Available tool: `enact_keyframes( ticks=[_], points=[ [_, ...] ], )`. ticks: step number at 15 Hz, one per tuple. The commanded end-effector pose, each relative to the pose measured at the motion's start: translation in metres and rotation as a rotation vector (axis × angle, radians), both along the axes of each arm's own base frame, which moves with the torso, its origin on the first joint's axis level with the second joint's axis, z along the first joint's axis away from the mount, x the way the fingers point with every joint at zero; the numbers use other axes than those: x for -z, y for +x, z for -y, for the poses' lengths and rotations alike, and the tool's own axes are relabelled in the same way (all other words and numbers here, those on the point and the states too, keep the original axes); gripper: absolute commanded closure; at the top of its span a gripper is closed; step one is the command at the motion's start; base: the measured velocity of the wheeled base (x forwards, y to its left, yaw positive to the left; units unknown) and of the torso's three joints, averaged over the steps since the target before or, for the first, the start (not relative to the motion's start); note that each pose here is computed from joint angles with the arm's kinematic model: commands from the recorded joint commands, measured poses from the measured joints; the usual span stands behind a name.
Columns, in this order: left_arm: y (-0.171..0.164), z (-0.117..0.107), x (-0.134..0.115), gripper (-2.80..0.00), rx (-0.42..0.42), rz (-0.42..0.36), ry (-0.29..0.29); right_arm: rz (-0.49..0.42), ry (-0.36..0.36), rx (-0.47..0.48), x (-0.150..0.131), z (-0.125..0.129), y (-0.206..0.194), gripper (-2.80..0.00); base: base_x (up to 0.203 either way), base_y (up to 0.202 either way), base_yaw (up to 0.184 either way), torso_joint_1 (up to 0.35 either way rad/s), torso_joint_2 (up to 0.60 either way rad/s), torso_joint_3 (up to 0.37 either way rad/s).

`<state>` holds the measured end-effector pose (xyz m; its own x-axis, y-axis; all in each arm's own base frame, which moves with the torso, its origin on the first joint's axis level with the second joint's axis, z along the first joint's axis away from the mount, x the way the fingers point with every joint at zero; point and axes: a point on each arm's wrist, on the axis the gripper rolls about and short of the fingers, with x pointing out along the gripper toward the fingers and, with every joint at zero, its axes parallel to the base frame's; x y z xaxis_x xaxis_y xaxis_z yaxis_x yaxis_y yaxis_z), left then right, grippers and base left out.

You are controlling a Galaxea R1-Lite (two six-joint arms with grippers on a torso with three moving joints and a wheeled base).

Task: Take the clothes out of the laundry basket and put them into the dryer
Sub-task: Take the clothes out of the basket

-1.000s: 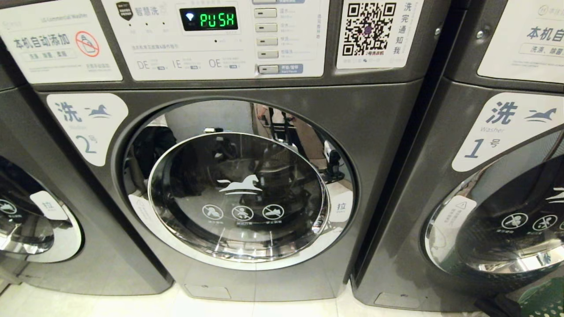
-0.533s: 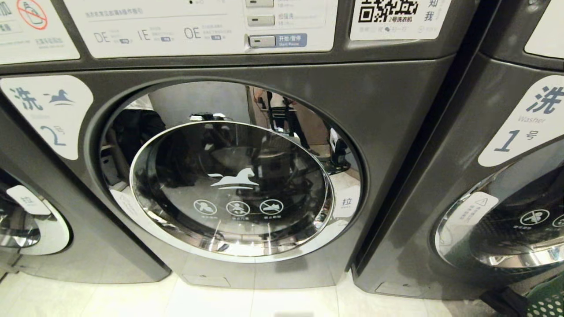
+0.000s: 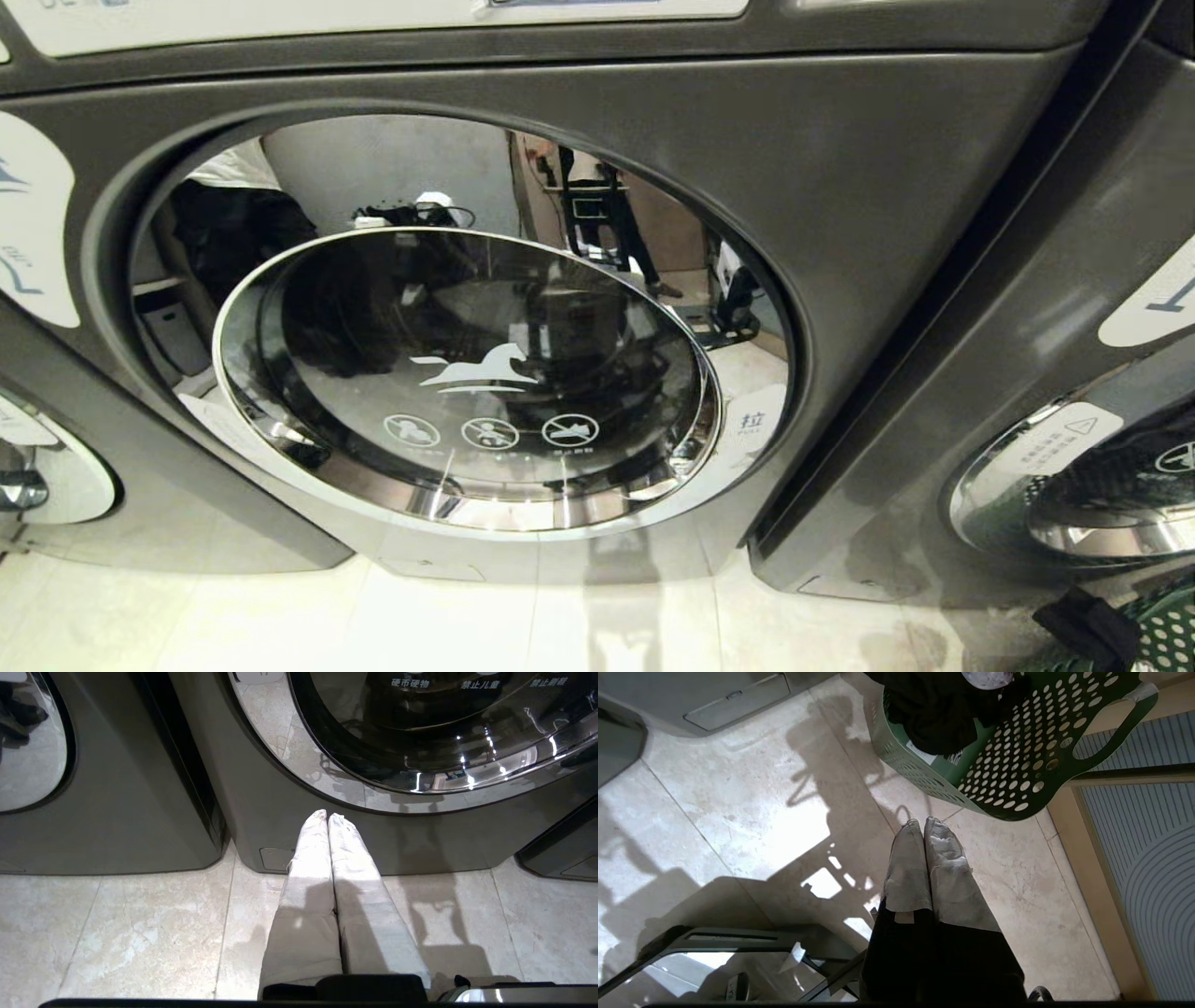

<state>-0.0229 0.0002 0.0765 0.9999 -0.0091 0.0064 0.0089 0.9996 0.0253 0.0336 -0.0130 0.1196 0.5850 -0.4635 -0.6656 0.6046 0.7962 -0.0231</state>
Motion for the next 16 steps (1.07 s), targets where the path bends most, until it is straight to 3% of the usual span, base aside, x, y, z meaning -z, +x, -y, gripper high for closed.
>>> enact_keyframes(
  ticks=[1, 6, 9, 13, 16],
  points=[
    [0.000, 0.000, 0.000, 0.00, -0.003, 0.001, -0.026, -0.017, 0.001, 0.002, 0.001, 0.000, 0.002, 0.00, 0.000, 0.000, 0.000, 0.002, 0.00, -0.098],
    [0.000, 0.000, 0.000, 0.00, -0.003, 0.001, -0.027, -0.113, 0.028, -0.007, 0.004, 0.002, 0.021, 0.00, 0.000, 0.000, 0.000, 0.001, 0.00, -0.023],
    [0.000, 0.000, 0.000, 0.00, -0.003, 0.001, -0.027, -0.141, 0.052, 0.075, 0.007, 0.010, 0.052, 0.00, 0.000, 0.000, 0.000, 0.000, 0.00, 0.000],
    [0.000, 0.000, 0.000, 0.00, -0.003, 0.001, -0.027, -0.171, 0.233, 0.289, 0.009, 0.053, 0.069, 0.00, 0.000, 0.000, 0.000, 0.000, 0.00, 0.000],
    [0.000, 0.000, 0.000, 0.00, -0.004, 0.001, -0.027, -0.232, 0.335, 0.370, 0.023, 0.094, 0.077, 0.00, 0.000, 0.000, 0.000, 0.000, 0.00, 0.000]
  ],
)
